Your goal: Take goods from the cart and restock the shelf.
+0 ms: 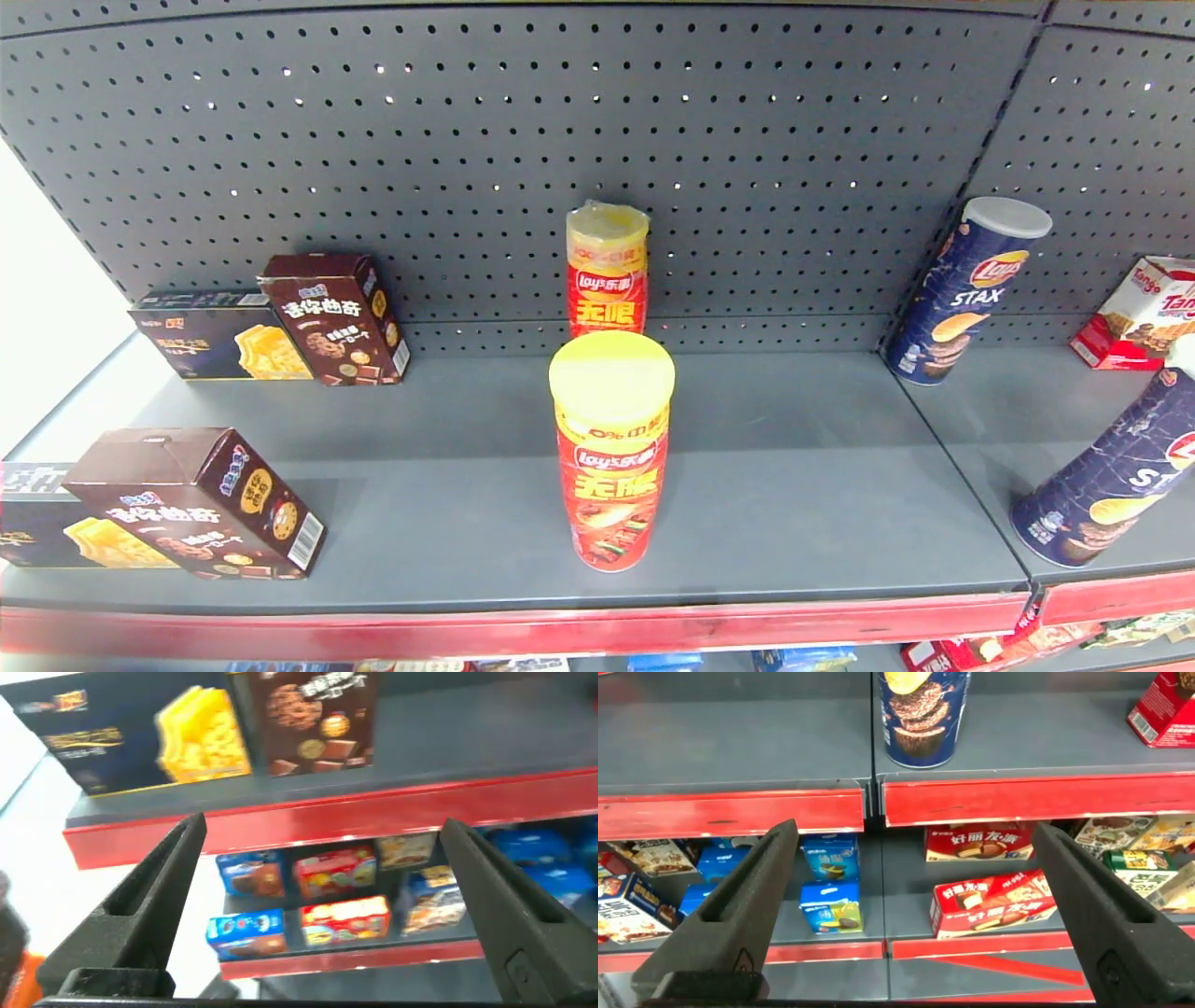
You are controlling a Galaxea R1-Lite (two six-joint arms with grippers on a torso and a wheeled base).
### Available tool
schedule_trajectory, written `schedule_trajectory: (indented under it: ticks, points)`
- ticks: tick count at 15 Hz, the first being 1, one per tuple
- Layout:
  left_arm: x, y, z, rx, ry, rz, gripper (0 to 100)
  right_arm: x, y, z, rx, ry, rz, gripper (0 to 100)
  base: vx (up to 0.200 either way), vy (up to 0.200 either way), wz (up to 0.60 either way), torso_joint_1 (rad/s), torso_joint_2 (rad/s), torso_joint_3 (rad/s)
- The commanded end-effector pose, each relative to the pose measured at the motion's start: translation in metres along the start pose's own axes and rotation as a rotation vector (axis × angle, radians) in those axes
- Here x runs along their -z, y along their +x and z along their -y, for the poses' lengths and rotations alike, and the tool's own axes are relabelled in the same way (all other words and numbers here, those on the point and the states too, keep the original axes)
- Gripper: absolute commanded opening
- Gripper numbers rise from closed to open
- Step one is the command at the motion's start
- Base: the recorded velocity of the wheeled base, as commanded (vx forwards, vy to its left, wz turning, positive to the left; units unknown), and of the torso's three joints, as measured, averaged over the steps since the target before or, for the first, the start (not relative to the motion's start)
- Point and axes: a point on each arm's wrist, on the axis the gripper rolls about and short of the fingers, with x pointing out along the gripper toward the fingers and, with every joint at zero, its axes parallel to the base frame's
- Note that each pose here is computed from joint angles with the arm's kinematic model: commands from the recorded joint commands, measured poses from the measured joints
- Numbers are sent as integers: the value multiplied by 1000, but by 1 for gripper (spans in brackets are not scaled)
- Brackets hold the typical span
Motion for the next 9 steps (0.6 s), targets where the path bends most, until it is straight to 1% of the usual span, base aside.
schedule_trajectory:
  ticks: [1, 2, 3, 4, 6, 8, 9]
  points:
    - [0, 0, 0, 25, -13, -5, 100, 0, 0, 0, -1, 0, -1, 100, 0, 0, 0, 0, 0, 0]
    - [1, 0, 0, 19, -25, -5, 100, 0, 0, 0, -1, 0, -1, 100, 0, 0, 0, 0, 0, 0]
    - [1, 0, -1, -28, -51, -8, 100, 0, 0, 0, 1, 2, -1, 100, 0, 0, 0, 0, 0, 0]
    - [1, 0, -2, -84, -84, -9, 100, 0, 0, 0, -5, 0, -2, 100, 0, 0, 0, 0, 0, 0]
    - [1, 0, -2, -89, -92, -9, 100, 0, 0, 0, -18, -2, -3, 100, 0, 0, 0, 0, 0, 0]
    - [1, 0, -2, -84, -83, -9, 100, 0, 0, 0, -18, -2, -2, 100, 0, 0, 0, 0, 0, 0]
    - [1, 0, -2, -84, -84, -7, 100, 0, 0, 0, -18, -2, -3, 100, 0, 0, 0, 0, 0, 0]
